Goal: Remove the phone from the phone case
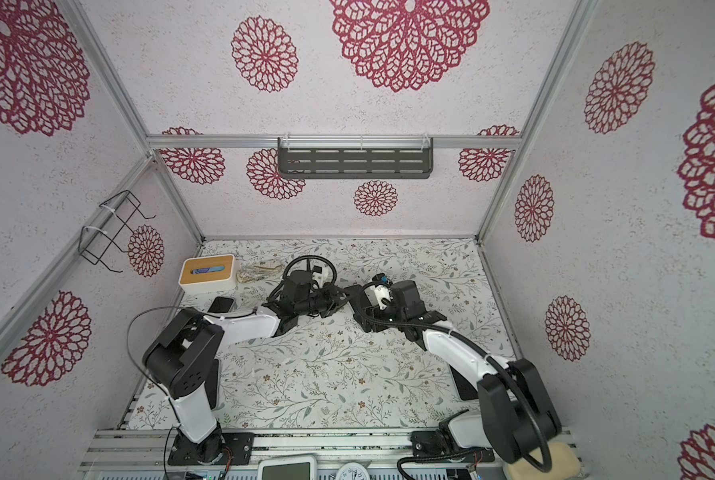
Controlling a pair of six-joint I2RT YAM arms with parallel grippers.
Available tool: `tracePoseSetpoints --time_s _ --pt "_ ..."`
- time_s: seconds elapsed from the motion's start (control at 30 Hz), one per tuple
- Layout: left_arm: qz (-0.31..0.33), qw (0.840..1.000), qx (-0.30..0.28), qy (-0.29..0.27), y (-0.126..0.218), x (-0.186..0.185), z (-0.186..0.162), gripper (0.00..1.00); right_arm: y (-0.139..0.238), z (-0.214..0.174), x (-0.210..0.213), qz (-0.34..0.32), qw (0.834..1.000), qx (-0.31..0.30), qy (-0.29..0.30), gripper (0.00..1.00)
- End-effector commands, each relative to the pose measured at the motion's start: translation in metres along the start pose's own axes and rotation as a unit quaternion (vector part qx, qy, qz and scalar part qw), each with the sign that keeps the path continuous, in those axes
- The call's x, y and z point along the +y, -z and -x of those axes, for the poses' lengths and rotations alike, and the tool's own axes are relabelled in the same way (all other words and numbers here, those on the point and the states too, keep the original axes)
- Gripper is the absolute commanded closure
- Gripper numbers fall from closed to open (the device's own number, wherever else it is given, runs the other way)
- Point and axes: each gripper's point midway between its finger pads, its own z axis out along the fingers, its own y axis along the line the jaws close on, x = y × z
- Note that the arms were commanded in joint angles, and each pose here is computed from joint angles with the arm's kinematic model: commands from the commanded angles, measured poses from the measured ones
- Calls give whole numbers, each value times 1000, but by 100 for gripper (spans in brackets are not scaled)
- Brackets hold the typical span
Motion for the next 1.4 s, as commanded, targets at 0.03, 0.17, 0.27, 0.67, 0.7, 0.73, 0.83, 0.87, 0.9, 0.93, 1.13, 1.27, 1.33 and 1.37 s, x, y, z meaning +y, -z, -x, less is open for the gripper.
tracePoseSetpoints --time_s 0.03,0.17,0.27,0.67,0.7,0.73,0.83,0.87,0.9,0.93,1.13,1.27,1.33,1.37 --pt "-66 979 -185 -47 81 -70 92 100 50 63 20 41 978 -187 -86 8" --pt "-154 948 -273 -64 134 -117 116 100 76 81 43 122 950 -259 -126 11" --pt "-212 931 -291 -60 151 -141 117 100 87 91 64 178 931 -292 -126 14" --pt "-312 909 -278 9 149 -156 99 100 88 125 130 293 896 -321 -85 29" --pt "-313 909 -274 11 147 -156 98 100 88 127 131 298 894 -323 -87 31" --pt "-316 909 -273 16 146 -155 97 100 86 128 132 303 892 -322 -90 32" --pt "-325 906 -269 24 144 -154 95 100 82 132 134 309 891 -320 -92 37" --pt "-327 906 -267 26 143 -154 93 100 81 132 135 312 890 -319 -92 38" --pt "-329 906 -266 27 143 -155 93 100 80 133 134 313 889 -319 -94 39" --pt "-331 906 -265 27 143 -155 92 100 79 133 134 314 889 -320 -95 41" --pt "-332 906 -261 25 141 -157 89 100 82 137 138 324 883 -325 -93 46" --pt "-330 908 -258 28 138 -155 88 100 82 139 139 327 882 -326 -93 50" --pt "-331 908 -255 28 137 -155 87 100 81 140 140 328 882 -324 -93 51" --pt "-331 908 -255 27 137 -156 88 100 81 141 140 329 882 -325 -93 53"
